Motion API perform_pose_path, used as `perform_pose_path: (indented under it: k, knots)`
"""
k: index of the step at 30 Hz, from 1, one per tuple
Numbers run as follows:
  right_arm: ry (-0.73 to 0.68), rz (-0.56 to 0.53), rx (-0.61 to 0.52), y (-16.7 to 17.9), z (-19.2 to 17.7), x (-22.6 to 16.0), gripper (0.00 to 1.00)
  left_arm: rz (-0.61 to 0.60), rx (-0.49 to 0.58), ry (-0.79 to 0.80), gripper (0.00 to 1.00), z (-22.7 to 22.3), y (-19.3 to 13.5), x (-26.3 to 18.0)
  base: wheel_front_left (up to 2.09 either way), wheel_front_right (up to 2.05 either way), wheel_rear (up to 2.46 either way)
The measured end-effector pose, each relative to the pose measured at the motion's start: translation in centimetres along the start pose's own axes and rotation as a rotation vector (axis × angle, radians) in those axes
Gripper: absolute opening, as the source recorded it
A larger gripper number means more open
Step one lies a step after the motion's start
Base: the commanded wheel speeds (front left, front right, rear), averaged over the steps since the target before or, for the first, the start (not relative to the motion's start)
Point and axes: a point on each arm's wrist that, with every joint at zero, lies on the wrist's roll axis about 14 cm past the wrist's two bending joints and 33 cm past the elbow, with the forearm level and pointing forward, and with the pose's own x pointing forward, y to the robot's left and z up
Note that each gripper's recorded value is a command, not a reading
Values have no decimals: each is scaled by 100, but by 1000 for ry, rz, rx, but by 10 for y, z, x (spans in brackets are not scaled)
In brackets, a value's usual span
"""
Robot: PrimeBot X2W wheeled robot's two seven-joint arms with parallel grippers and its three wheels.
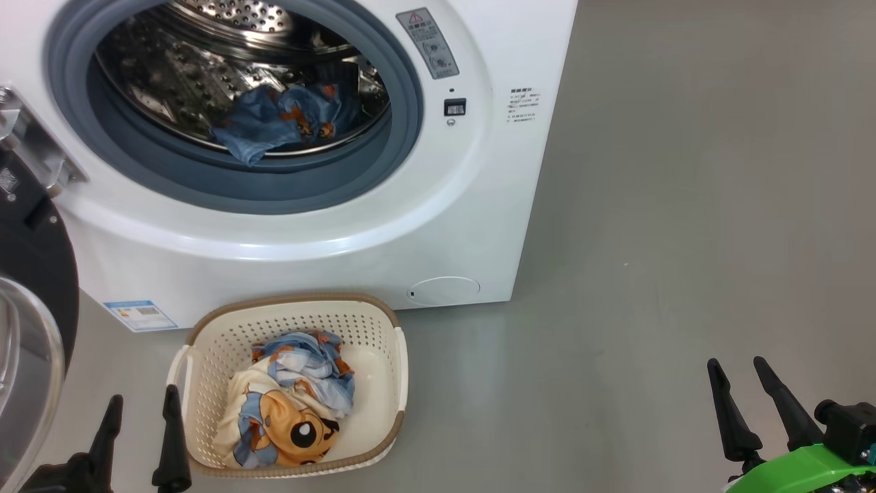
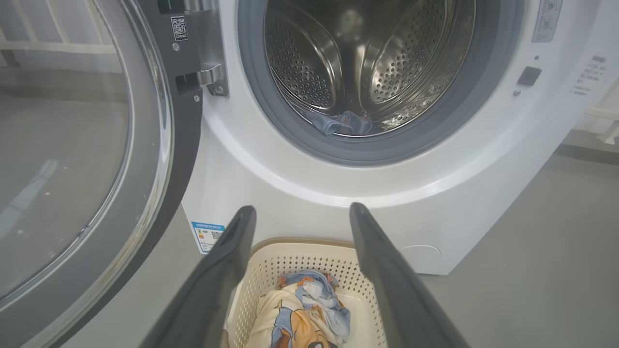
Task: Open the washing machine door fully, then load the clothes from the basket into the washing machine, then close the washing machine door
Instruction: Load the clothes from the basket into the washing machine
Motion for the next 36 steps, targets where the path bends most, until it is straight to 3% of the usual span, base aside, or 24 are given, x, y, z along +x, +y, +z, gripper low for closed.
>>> perform_pose_path:
  k: [10,19,36]
  knots:
    - [14,-7,7,0,-6,8,100,-2,-6,85,100,-28,-2,5,0,0,0]
    - [27,8,21,8,-14,33,100,-31,1,199,100,-67,-9,37,0,0,0]
    - [88,20,41,15,-53,89,100,-66,88,540,100,-179,2,97,0,0,0]
